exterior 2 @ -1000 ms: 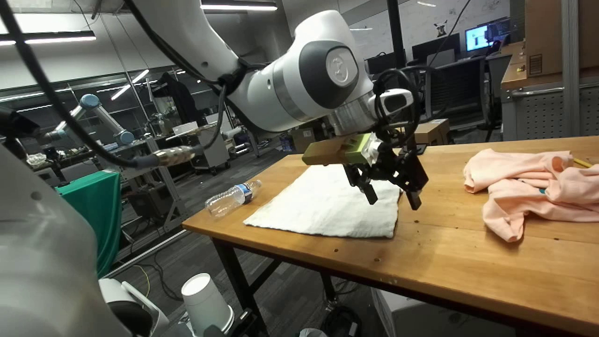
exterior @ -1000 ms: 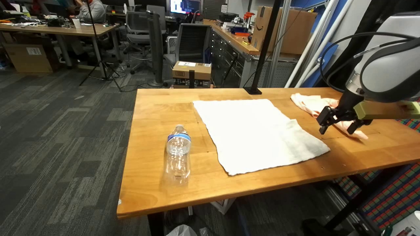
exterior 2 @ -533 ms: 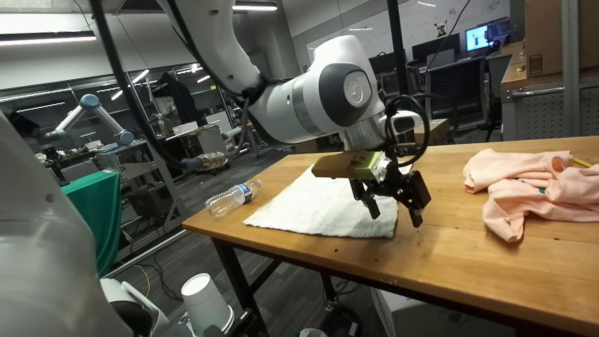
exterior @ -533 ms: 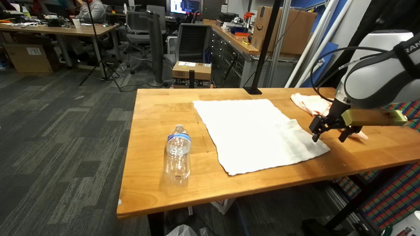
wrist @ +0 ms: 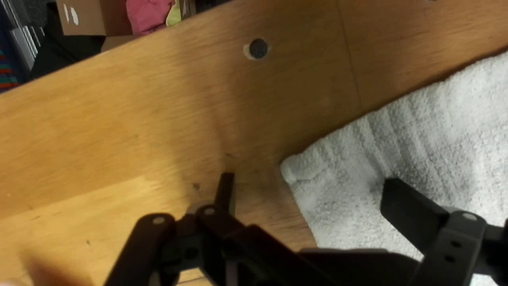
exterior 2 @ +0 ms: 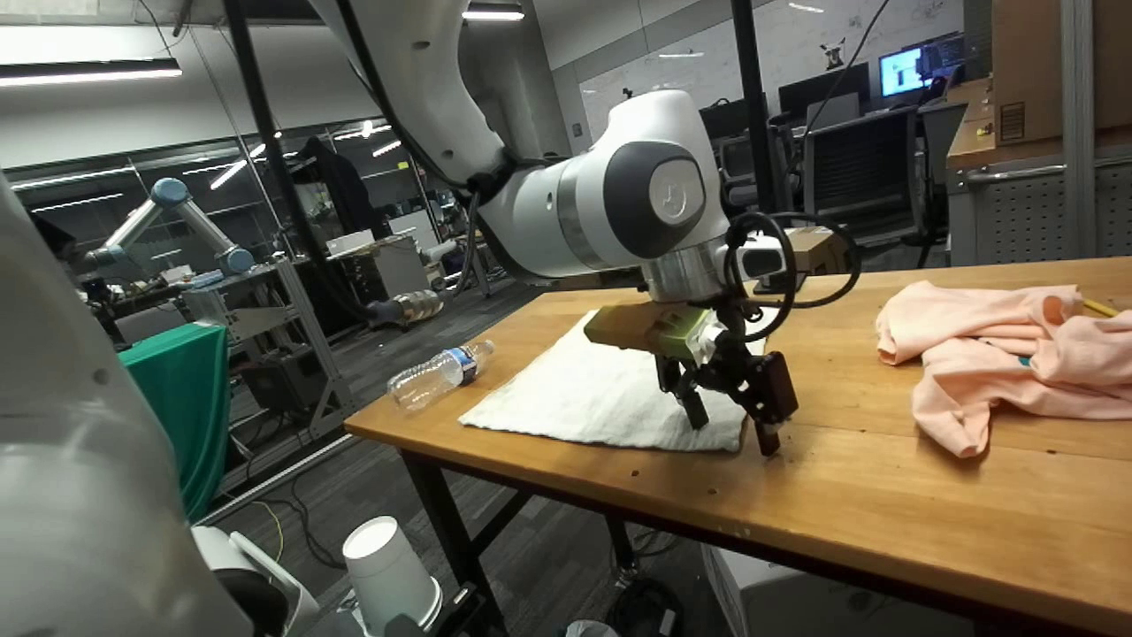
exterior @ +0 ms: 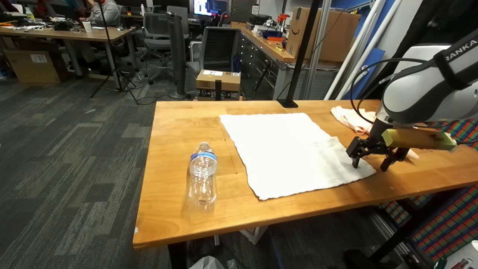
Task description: Fold the white towel into a triangle twice.
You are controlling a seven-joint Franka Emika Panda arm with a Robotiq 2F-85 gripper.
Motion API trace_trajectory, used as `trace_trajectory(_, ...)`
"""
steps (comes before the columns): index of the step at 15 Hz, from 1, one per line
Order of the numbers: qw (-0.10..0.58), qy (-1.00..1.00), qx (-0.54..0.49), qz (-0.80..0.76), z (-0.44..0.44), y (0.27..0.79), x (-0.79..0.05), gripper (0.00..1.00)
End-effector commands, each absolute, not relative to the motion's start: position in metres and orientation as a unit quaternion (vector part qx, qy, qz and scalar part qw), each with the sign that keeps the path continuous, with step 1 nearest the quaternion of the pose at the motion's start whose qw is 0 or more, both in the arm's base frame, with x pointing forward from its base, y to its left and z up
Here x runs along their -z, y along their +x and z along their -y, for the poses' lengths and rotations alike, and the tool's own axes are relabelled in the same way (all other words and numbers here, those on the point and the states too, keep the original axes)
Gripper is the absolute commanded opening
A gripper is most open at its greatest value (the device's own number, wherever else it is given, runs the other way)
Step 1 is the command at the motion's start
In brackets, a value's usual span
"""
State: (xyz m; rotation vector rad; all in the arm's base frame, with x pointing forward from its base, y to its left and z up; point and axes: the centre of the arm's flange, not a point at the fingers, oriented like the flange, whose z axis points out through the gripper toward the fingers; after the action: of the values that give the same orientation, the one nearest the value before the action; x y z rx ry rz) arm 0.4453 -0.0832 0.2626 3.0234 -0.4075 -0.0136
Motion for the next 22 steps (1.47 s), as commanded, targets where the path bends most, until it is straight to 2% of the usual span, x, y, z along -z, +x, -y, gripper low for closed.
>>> trace_trajectory(1, 0.038, 0.989, 0.022, 0.138, 0.079, 0.451, -0.263, 0.63)
trace_trajectory(2, 0.038, 0.989, 0.024, 0.137, 0.078, 0.452, -0.263, 0.53)
trace_trajectory(9, 0.054, 0.987, 0.05, 0.142, 0.077, 0.454, -0.268, 0.01)
trace_trajectory(11, 0.063, 0.986, 0.059, 0.14, 0.077, 0.456, -0.271, 0.0)
trace_trajectory(12, 0.069, 0.986, 0.065, 0.137, 0.076, 0.457, -0.273, 0.05)
trace_trajectory(15, 0.102, 0.983, 0.088, 0.126, 0.068, 0.463, -0.279, 0.04)
trace_trajectory(22, 0.159, 0.979, 0.109, 0.071, 0.008, 0.51, -0.309, 0.04)
